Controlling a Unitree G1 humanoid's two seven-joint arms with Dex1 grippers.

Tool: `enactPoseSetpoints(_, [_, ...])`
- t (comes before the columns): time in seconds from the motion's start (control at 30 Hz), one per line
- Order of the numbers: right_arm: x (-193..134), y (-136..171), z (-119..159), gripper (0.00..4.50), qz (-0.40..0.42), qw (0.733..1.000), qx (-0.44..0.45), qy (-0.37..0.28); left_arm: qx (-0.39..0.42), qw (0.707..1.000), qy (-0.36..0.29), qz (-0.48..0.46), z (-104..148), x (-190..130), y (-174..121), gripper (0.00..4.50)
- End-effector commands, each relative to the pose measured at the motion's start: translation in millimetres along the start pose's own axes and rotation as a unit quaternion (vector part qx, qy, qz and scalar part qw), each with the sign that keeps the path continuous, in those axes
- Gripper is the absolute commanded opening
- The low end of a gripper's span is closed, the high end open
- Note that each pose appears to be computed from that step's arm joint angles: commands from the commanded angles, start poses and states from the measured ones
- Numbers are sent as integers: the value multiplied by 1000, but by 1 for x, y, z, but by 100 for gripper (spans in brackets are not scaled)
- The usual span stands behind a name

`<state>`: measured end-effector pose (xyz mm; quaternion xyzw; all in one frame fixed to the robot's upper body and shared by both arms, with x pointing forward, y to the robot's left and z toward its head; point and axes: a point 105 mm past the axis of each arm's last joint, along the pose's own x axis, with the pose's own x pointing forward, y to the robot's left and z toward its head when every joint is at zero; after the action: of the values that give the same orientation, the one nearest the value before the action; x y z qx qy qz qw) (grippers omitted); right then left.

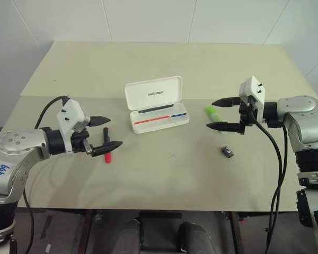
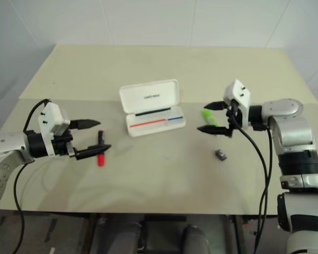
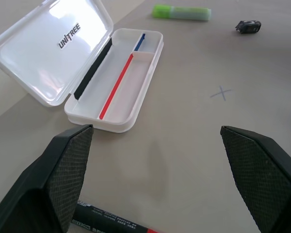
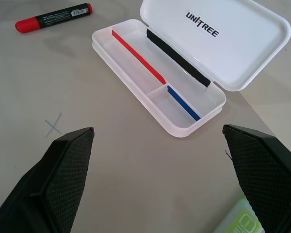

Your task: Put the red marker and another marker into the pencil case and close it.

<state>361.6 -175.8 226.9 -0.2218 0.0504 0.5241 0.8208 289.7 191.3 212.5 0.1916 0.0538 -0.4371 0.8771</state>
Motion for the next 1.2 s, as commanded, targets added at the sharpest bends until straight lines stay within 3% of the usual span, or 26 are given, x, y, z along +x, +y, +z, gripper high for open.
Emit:
enactPoseSetpoints(0.03, [-5, 0, 10, 450, -9, 1000, -15, -17, 27, 999, -13, 15, 11, -8, 3, 449])
enactPoseSetpoints(0.4, [-10, 2, 7, 450, -12, 1000, -12, -10, 49, 999, 4, 2, 16, -14, 13, 449])
enactPoseSetpoints(0.53, [-13, 2, 7, 450, -14, 1000, -13, -7, 77, 996, 19, -42, 16, -2, 11, 449])
enactPoseSetpoints(0.67, [-20, 3, 10, 450, -24, 999, -19, -7, 102, 991, 9, -82, 19, 23, 10, 449])
enactPoseSetpoints(0.87, [-27, 10, 6, 450, -44, 999, -11, -6, 78, 989, -18, -127, 23, 66, 11, 449])
enactPoseSetpoints(1.2, [-33, 20, 2, 450, -71, 997, 1, -8, 72, 982, -4, -173, 16, 117, 10, 449])
